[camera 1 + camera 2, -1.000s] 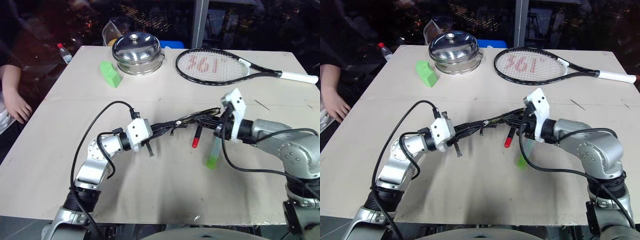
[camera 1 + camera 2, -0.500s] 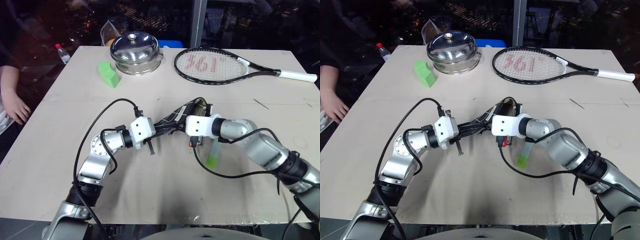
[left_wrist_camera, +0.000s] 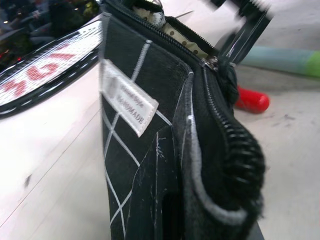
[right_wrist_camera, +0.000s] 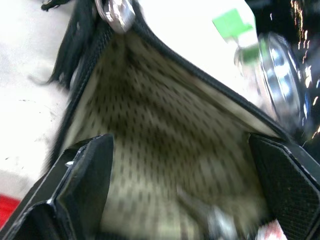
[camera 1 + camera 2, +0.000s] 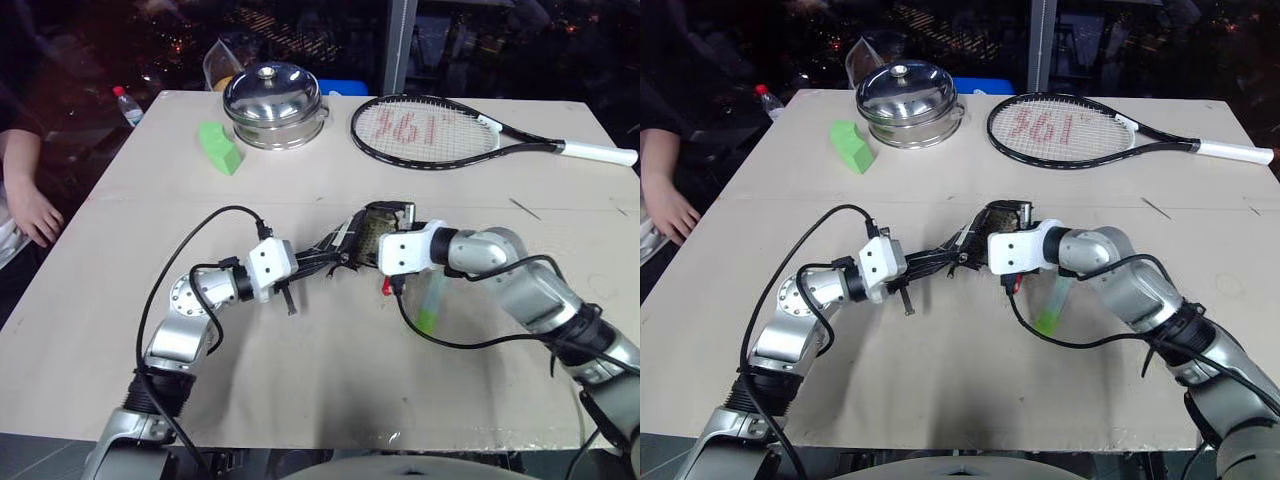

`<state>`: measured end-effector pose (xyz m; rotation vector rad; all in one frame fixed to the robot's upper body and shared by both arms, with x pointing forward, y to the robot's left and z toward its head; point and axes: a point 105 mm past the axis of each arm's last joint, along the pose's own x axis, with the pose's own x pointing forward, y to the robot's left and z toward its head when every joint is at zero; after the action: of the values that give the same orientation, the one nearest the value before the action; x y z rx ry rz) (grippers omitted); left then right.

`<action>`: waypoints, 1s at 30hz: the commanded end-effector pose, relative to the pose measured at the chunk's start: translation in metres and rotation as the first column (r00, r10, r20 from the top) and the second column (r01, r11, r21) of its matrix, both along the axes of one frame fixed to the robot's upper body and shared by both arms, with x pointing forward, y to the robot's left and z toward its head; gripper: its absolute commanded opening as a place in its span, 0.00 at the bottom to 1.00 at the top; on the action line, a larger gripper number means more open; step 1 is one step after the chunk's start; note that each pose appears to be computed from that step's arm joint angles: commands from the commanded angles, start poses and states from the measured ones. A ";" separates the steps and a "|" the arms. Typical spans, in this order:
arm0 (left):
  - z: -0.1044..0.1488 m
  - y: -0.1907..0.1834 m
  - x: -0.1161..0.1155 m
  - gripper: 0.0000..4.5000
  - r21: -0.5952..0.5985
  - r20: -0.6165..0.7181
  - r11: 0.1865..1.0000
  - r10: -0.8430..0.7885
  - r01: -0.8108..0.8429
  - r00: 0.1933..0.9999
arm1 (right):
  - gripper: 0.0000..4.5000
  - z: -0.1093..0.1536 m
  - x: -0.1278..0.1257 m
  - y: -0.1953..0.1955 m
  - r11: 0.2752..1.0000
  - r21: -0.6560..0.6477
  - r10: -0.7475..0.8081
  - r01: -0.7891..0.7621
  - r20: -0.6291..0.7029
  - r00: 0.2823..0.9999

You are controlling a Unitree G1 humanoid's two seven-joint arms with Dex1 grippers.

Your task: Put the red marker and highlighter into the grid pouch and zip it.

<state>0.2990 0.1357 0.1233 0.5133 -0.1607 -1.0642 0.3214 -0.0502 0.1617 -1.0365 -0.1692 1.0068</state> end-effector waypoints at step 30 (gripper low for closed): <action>0.012 0.039 0.008 0.00 -0.013 0.064 0.986 0.168 -0.168 0.984 | 0.12 -0.076 0.004 -0.015 0.701 -0.144 -0.608 0.699 -0.633 0.480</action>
<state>0.3089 0.1763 0.1234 0.5197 -0.1295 -0.8940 0.3227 -0.0457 0.0996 -0.4356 0.6460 0.6154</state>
